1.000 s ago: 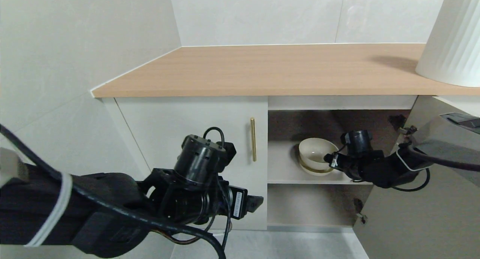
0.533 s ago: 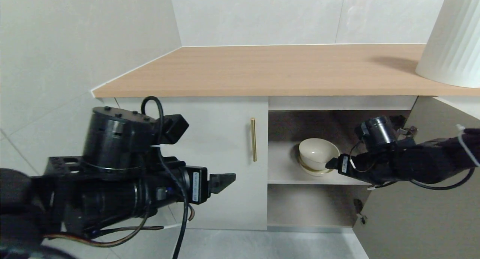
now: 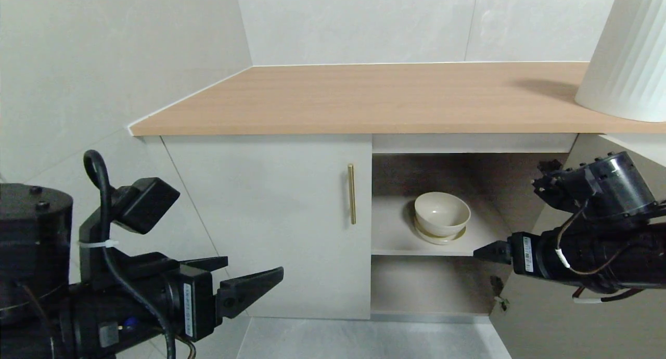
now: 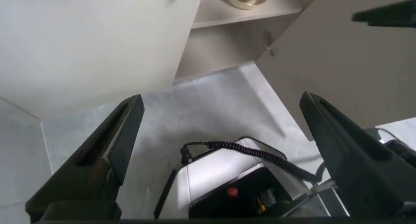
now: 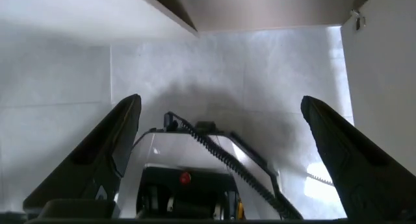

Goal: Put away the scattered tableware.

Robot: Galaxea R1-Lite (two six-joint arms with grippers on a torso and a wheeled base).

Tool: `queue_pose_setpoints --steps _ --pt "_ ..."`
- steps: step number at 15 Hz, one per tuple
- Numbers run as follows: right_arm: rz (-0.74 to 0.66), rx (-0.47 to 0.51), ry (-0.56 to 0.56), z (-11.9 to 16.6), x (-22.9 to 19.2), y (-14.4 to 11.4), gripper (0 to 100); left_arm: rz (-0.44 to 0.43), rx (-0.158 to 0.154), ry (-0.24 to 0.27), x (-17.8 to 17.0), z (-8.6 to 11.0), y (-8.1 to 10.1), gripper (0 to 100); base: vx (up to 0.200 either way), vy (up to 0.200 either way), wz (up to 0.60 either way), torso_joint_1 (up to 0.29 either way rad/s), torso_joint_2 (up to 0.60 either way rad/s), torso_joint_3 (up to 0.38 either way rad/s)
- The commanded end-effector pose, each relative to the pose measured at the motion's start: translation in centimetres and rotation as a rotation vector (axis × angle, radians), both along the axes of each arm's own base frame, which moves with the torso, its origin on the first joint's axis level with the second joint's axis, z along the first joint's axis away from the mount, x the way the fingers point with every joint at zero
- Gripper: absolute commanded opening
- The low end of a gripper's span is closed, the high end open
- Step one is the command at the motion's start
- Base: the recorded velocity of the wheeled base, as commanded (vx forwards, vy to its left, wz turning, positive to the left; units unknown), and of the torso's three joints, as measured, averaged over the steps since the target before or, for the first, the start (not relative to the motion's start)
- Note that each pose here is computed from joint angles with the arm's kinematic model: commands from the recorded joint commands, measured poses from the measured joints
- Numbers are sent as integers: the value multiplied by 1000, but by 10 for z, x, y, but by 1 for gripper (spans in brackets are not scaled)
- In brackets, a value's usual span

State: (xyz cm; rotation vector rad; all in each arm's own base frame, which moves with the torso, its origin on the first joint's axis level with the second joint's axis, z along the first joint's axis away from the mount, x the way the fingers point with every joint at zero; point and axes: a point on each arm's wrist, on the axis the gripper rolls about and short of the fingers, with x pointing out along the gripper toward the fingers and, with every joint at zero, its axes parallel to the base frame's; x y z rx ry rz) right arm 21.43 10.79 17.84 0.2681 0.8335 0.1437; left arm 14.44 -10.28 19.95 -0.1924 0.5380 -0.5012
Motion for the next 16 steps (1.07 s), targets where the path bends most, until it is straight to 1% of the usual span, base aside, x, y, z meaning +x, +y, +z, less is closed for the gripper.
queue_pose_setpoints --steps 1,3,5,8,16 --pt "36 -6 6 -3 -15 3 100 9 -6 -6 -4 -1 4 100 0 0 0 0 0 0" --pt "52 -9 12 -4 -16 6 100 22 -4 0 -2 -2 6 100 0 0 0 0 0 0" --pt "52 -10 11 -4 -17 6 100 34 -20 26 0 -4 5 100 0 0 0 0 0 0" --pt "46 -15 7 -4 -17 6 100 37 -17 40 1 -7 3 100 -200 0 0 12 2 2" --pt "46 -14 5 -3 -17 5 100 37 -16 41 1 -7 4 100 -200 0 0 -1 4 2"
